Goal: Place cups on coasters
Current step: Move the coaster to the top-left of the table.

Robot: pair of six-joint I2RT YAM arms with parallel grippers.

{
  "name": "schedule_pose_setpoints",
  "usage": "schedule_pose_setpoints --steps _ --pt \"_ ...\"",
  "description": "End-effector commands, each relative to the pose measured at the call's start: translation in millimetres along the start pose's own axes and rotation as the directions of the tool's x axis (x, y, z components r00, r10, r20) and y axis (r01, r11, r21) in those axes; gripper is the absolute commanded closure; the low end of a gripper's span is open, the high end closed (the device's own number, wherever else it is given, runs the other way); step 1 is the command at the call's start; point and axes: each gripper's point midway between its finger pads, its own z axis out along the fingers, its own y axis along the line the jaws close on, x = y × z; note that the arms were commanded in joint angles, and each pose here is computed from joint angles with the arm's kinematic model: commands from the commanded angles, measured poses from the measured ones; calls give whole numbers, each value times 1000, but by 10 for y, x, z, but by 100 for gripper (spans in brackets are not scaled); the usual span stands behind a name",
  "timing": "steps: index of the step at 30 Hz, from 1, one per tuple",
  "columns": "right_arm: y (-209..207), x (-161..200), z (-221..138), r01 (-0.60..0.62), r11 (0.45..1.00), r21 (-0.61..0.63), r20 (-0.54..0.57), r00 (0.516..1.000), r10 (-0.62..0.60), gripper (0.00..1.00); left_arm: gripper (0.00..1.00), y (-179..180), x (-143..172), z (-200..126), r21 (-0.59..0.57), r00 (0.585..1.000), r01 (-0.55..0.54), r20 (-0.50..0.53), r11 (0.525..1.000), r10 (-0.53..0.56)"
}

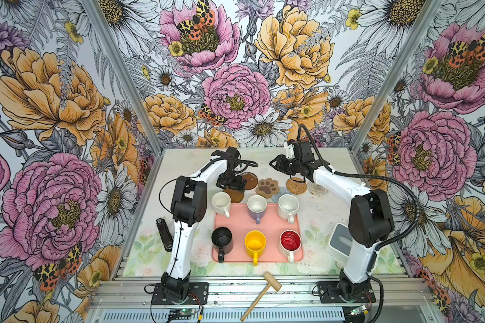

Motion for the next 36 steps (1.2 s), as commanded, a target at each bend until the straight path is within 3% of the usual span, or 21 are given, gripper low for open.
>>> schedule_pose_setpoints --steps 1,21,36 --pt "26 -84 -130 30 1000 5 38 999 -31 57 1 -6 10 82 -17 1000 -16 -16 1000 16" --pt "-78 -58 -123 20 1000 20 29 999 -20 57 1 -40 97 364 -37 996 39 -78 999 -41" --pt "-105 -61 -146 16 1000 25 32 999 -17 57 1 124 172 555 -121 990 67 -117 990 -81"
